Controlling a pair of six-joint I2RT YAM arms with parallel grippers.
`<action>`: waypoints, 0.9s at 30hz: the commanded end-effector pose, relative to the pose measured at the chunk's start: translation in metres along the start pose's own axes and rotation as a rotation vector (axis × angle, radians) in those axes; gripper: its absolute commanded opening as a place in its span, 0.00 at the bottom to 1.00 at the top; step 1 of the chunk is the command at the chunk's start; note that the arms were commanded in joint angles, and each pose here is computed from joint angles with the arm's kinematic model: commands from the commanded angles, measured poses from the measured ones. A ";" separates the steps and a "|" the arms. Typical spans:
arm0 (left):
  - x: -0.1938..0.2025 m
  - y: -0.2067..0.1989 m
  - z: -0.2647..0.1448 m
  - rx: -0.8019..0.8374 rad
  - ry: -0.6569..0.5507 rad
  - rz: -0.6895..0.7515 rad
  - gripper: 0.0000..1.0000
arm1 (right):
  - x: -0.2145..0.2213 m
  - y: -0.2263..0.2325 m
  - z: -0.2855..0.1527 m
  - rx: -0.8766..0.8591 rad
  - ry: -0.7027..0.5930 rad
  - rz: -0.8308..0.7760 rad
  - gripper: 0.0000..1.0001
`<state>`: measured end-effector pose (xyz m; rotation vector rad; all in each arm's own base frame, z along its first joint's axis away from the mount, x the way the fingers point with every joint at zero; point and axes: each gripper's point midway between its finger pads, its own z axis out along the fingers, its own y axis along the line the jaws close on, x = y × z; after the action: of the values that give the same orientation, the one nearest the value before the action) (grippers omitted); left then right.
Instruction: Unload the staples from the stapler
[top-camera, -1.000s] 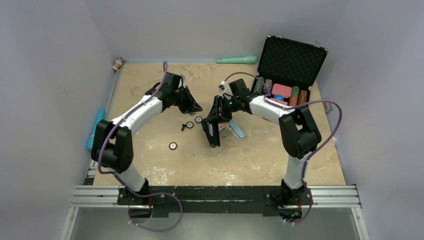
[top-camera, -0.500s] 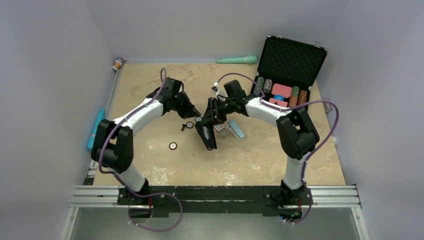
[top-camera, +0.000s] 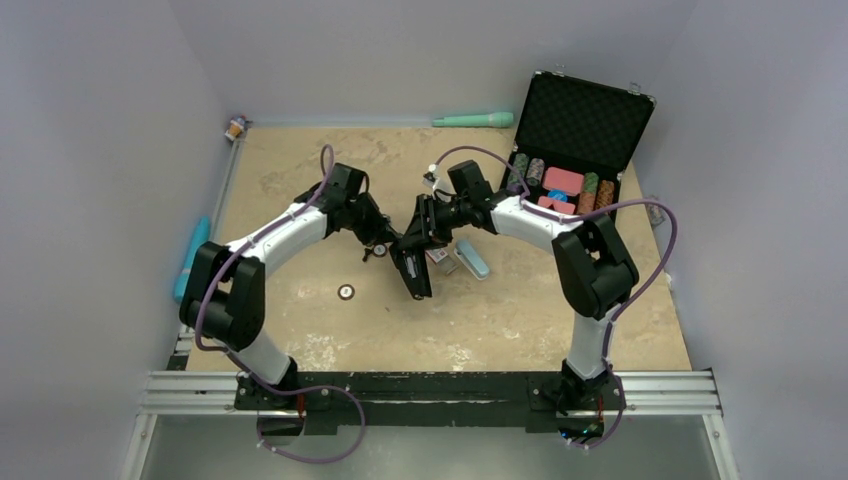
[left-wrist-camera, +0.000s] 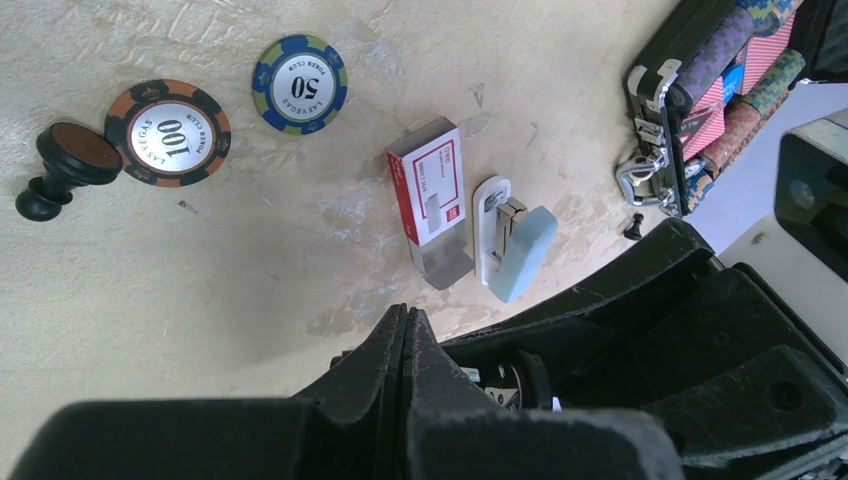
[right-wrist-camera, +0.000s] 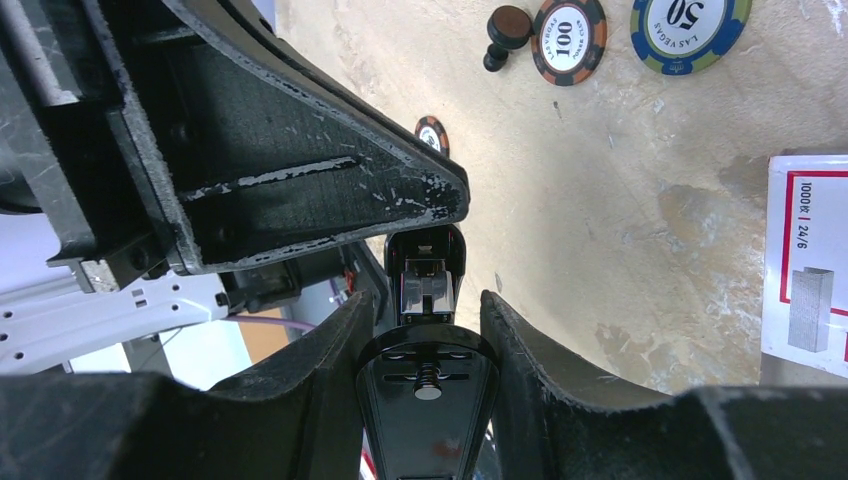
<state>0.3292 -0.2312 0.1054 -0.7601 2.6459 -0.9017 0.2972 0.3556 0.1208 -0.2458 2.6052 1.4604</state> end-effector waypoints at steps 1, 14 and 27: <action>-0.003 -0.016 -0.015 0.045 -0.041 0.017 0.00 | -0.010 0.019 -0.004 -0.058 -0.030 -0.019 0.00; 0.002 -0.031 -0.019 0.059 -0.027 -0.008 0.00 | -0.017 0.023 -0.004 -0.054 -0.066 -0.032 0.00; 0.004 -0.028 -0.027 0.014 -0.041 -0.029 0.00 | -0.019 0.027 -0.006 -0.066 -0.078 -0.046 0.00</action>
<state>0.3293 -0.2410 0.1273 -0.7905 2.6252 -0.9031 0.3058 0.3584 0.1226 -0.2164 2.5746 1.4451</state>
